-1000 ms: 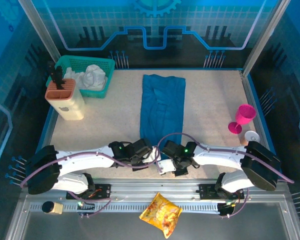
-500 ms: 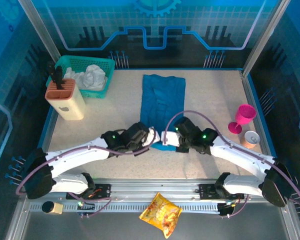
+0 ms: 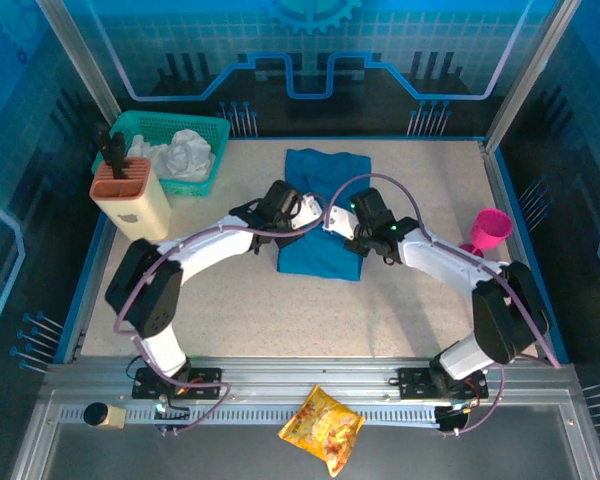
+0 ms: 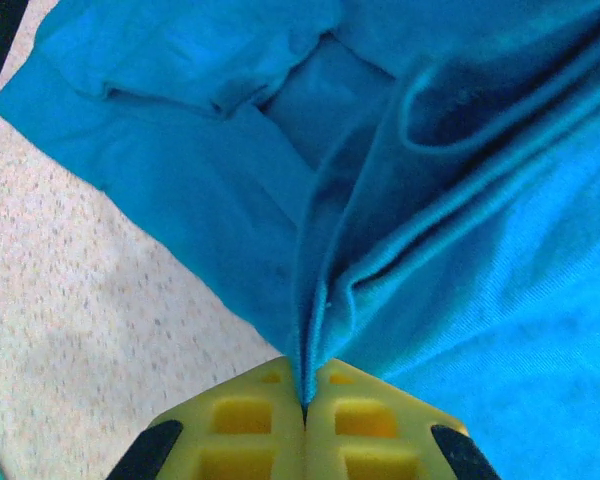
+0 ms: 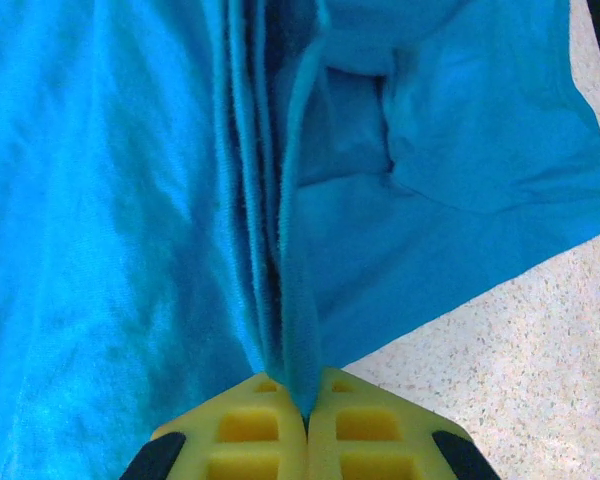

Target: Fold and stack the t-shirts

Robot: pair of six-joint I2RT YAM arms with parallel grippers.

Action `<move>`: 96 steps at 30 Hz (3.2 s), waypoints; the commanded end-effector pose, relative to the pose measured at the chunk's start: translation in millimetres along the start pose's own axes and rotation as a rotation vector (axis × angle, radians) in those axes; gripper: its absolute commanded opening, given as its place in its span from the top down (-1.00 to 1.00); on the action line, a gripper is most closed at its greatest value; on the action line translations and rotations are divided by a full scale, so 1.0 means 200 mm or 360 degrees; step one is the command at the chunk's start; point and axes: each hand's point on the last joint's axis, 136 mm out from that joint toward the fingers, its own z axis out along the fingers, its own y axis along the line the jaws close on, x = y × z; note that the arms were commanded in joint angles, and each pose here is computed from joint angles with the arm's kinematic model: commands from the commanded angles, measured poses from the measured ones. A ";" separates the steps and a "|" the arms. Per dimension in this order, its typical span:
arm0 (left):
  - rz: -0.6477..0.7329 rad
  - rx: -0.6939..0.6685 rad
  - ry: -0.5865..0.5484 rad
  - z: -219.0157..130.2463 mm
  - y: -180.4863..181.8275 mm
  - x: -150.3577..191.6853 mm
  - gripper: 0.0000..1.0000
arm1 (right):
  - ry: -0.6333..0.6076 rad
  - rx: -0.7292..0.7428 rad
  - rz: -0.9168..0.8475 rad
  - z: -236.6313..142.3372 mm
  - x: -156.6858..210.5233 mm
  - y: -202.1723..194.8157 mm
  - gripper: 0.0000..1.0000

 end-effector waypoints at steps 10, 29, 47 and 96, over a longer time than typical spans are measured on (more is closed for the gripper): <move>0.0027 -0.0062 0.0000 0.31 0.11 -0.08 1.00 | 0.0050 0.0127 0.0151 0.34 0.02 -0.19 1.00; 0.0037 -0.0198 -0.0094 0.38 0.23 -0.17 -0.48 | 0.0102 0.0217 0.0372 0.43 0.04 -0.33 0.22; -0.0144 -0.0455 -0.1323 -0.92 0.64 -0.26 -0.99 | -0.0491 0.0307 0.0647 -0.57 -0.02 -0.35 -0.16; 0.1206 0.0238 -0.0138 0.30 -0.27 0.24 -0.30 | 0.0126 -0.0582 -0.0318 0.21 0.24 0.40 -0.10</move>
